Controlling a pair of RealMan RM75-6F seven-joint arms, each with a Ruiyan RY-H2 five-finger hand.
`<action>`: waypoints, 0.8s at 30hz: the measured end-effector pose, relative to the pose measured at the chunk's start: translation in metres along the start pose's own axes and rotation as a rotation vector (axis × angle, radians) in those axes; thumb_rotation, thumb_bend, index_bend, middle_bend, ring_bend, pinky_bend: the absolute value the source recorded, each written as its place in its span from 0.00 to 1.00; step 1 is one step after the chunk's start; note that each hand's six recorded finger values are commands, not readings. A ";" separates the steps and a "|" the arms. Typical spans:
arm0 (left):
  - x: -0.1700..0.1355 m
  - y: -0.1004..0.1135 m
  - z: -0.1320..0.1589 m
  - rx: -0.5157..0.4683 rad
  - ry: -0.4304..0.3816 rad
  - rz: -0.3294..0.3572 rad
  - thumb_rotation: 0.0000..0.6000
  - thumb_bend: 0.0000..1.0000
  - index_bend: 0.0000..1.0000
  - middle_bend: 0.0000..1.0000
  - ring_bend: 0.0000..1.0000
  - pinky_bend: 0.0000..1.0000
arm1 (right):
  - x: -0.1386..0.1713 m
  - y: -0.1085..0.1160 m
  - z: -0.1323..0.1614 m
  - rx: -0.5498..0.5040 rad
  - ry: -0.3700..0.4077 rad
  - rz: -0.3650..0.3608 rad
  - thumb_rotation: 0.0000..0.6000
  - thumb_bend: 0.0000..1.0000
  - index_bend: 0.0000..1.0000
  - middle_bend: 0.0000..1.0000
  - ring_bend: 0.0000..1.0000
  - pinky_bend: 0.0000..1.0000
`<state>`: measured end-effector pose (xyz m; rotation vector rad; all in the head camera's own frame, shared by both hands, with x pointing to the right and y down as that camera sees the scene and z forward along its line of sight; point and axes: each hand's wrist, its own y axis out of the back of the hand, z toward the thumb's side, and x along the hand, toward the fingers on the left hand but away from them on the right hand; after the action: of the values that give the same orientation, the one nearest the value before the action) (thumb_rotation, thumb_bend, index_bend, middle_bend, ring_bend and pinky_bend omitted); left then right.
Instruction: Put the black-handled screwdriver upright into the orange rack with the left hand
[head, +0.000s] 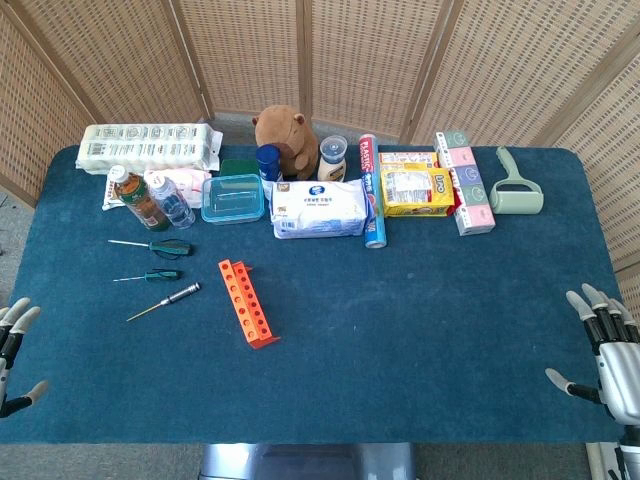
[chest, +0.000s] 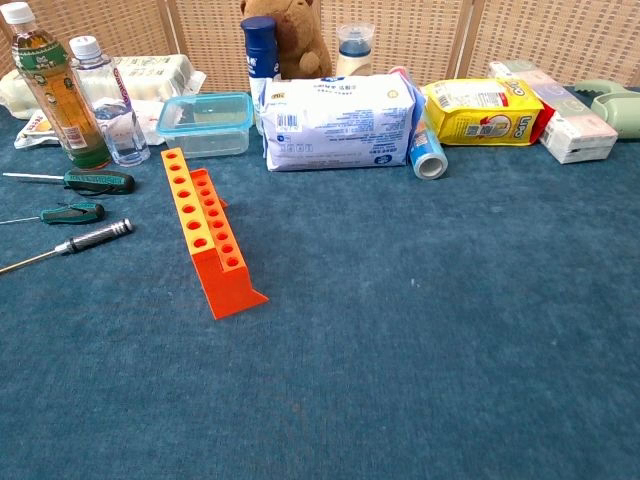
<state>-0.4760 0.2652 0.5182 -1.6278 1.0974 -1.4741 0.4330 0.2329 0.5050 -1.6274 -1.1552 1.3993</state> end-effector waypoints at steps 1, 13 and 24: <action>0.000 0.000 0.000 0.001 0.001 0.000 1.00 0.05 0.00 0.00 0.00 0.04 | 0.000 0.000 0.000 0.001 0.000 0.000 1.00 0.05 0.03 0.00 0.00 0.00; 0.006 -0.004 -0.005 0.004 0.024 -0.023 1.00 0.05 0.00 0.29 0.21 0.08 | -0.002 0.000 0.000 0.000 -0.004 0.000 1.00 0.05 0.03 0.00 0.00 0.00; 0.039 -0.017 0.001 -0.051 0.042 -0.015 1.00 0.11 0.21 0.98 0.95 0.96 | 0.000 0.005 -0.003 -0.017 -0.008 -0.012 1.00 0.05 0.03 0.00 0.00 0.00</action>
<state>-0.4728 0.2368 0.5503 -1.6496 1.1567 -1.5077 0.4366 0.2314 0.5011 -1.6255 -1.1820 1.3930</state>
